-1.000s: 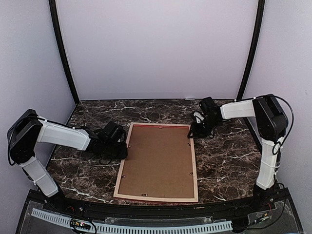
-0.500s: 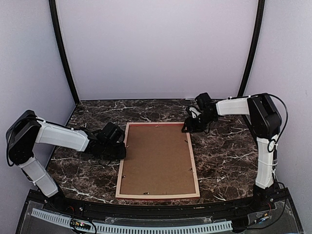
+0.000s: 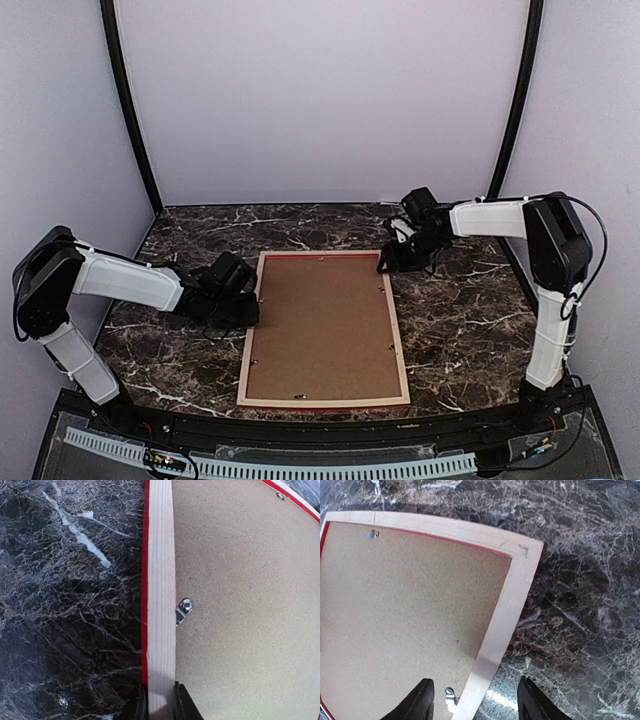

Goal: Put the photo into the frame
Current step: Press the fastener onto the backboard.

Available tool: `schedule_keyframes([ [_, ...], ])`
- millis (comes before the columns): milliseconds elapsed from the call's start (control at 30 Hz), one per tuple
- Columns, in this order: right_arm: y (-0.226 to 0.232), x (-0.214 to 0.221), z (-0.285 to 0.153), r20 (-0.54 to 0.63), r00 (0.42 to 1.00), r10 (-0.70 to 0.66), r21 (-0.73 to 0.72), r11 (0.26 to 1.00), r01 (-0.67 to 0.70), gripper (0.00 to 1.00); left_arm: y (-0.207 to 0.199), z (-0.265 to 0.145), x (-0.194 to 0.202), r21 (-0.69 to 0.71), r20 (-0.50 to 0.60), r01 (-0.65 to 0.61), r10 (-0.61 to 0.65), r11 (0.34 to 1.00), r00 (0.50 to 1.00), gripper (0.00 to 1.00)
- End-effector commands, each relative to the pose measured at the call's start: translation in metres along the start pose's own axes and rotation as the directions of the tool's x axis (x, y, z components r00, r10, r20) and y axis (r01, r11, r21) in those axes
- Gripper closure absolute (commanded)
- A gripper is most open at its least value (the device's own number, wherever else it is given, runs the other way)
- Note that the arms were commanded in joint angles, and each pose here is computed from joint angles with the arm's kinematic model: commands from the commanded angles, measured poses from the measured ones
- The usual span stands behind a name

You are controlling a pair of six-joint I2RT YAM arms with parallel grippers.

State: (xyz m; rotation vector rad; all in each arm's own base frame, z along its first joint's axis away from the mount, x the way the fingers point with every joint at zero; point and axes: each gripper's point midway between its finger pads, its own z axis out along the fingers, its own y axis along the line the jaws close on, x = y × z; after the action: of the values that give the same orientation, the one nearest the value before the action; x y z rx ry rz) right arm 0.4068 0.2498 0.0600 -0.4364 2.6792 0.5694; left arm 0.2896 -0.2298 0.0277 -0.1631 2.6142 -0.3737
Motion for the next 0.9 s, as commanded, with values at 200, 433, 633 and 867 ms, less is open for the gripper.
schedule_keyframes([
  [200,-0.004,0.025,0.007,-0.061,0.998,0.004,0.111,0.994,0.002,0.44,0.02,0.001,0.026,-0.065,-0.083,0.031,-0.036,0.997,0.996,1.0],
  [433,-0.008,0.029,0.014,-0.086,0.996,0.0,0.167,0.986,0.014,0.46,0.021,0.001,0.027,-0.065,-0.08,0.03,-0.035,0.997,0.996,1.0],
  [633,-0.01,0.032,0.018,-0.099,0.995,0.003,0.184,0.983,0.016,0.47,0.022,0.001,0.027,-0.064,-0.08,0.032,-0.037,0.997,0.996,1.0],
  [867,-0.012,0.04,0.02,-0.135,0.991,0.008,0.243,0.97,0.026,0.48,0.021,0.001,0.027,-0.06,-0.079,0.034,-0.038,0.998,0.996,1.0],
])
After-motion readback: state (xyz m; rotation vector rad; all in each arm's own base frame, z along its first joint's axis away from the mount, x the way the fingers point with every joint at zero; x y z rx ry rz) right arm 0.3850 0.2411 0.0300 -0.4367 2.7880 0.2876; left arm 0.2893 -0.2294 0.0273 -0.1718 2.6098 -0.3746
